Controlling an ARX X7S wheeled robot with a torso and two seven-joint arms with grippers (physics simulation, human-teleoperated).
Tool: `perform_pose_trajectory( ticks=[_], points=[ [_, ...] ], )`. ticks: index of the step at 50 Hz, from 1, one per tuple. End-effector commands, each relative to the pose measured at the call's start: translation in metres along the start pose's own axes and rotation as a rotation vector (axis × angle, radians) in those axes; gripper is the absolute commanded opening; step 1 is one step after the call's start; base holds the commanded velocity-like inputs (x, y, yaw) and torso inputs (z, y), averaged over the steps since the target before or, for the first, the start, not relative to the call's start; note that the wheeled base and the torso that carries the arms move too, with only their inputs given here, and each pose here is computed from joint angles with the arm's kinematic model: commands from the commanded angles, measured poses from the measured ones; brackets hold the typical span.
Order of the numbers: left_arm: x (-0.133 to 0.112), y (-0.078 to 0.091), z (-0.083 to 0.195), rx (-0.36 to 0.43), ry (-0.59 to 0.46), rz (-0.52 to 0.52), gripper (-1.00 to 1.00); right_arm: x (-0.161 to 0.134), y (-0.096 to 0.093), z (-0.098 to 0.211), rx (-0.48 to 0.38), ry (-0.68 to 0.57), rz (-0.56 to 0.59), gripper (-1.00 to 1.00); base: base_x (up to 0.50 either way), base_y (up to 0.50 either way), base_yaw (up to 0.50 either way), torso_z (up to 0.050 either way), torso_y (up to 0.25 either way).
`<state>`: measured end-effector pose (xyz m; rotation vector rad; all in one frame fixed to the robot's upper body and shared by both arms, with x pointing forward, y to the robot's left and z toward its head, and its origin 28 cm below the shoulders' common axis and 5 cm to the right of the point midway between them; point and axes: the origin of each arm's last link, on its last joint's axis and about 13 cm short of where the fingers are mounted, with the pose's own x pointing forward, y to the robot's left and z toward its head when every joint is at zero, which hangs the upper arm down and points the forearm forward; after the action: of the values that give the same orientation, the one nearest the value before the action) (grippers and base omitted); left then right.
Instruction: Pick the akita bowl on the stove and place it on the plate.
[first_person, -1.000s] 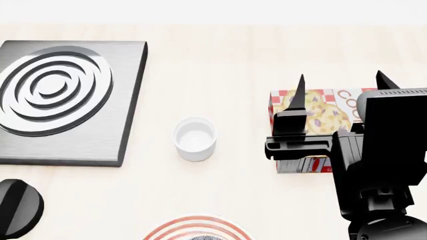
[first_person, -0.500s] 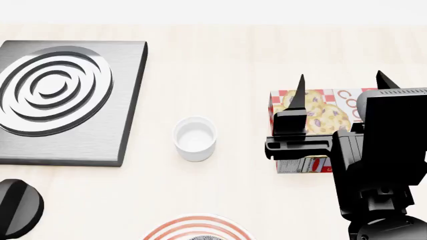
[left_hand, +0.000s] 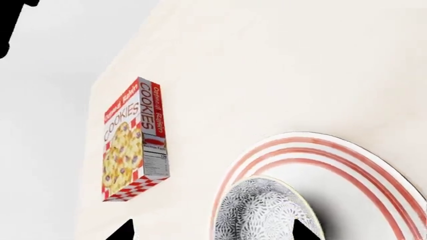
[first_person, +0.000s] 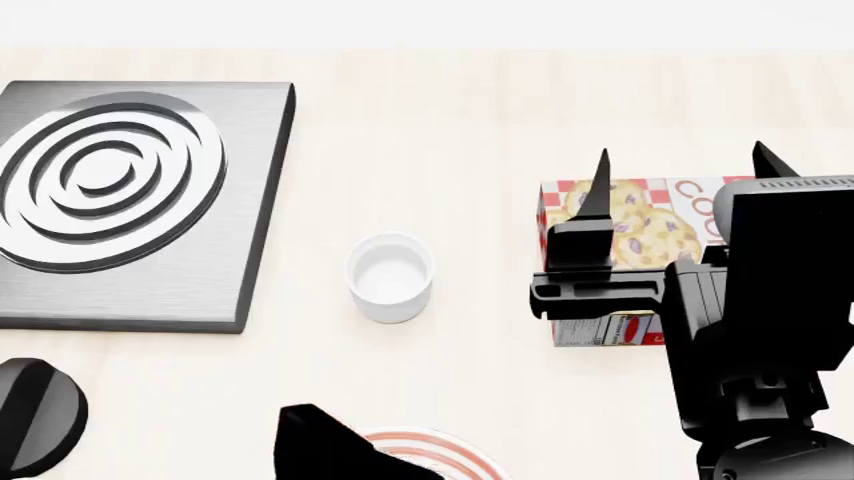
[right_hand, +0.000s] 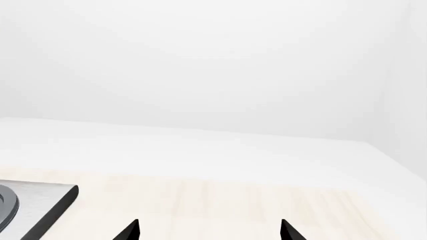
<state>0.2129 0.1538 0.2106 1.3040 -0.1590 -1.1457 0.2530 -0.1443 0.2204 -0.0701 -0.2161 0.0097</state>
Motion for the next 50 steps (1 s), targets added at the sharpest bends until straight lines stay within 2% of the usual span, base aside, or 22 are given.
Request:
perform_pose_trajectory(
  ticks=[1, 19, 23, 28, 29, 32, 41, 44, 50],
  points=[
    [-0.011, 0.019, 0.002, -0.093, -0.059, 0.124, 1.00, 0.000, 0.000, 0.000, 0.000, 0.001, 0.000, 1.00, 0.00, 0.00, 0.00, 0.000, 0.000],
    [-0.025, 0.042, -0.006, -0.258, -0.125, 0.315, 1.00, 0.001, 0.000, -0.001, -0.002, 0.001, 0.001, 1.00, 0.00, 0.00, 0.00, 0.000, 0.000],
    [-0.027, 0.045, -0.008, -0.290, -0.134, 0.349, 1.00, 0.001, 0.000, -0.001, -0.002, 0.001, 0.001, 1.00, 0.00, 0.00, 0.00, 0.000, 0.000],
    [-0.028, 0.045, -0.009, -0.282, -0.132, 0.351, 1.00, 0.001, 0.000, -0.001, -0.002, 0.001, 0.001, 1.00, 0.00, 0.00, 0.00, 0.000, 0.000],
    [-0.029, 0.047, -0.012, -0.314, -0.134, 0.384, 1.00, 0.001, 0.000, 0.000, -0.002, 0.001, 0.002, 1.00, 0.00, 0.00, 0.00, 0.000, 0.000],
    [-0.032, 0.050, -0.013, -0.340, -0.145, 0.407, 1.00, 0.001, 0.000, 0.000, -0.002, 0.000, 0.002, 1.00, 0.00, 0.00, 0.00, 0.000, 0.000],
    [-0.037, 0.056, -0.017, -0.413, -0.169, 0.483, 1.00, 0.000, 0.000, 0.001, -0.003, 0.000, 0.002, 1.00, 0.00, 0.00, 0.00, 0.000, 0.000],
    [-0.038, 0.056, -0.017, -0.404, -0.168, 0.482, 1.00, 0.000, 0.000, 0.001, -0.003, 0.000, 0.002, 1.00, 0.00, 0.00, 0.00, 0.000, 0.000],
    [-0.042, 0.060, -0.020, -0.468, -0.203, 0.539, 1.00, 0.000, 0.000, 0.000, -0.002, 0.000, 0.002, 1.00, 0.00, 0.00, 0.00, 0.000, 0.000]
  ],
)
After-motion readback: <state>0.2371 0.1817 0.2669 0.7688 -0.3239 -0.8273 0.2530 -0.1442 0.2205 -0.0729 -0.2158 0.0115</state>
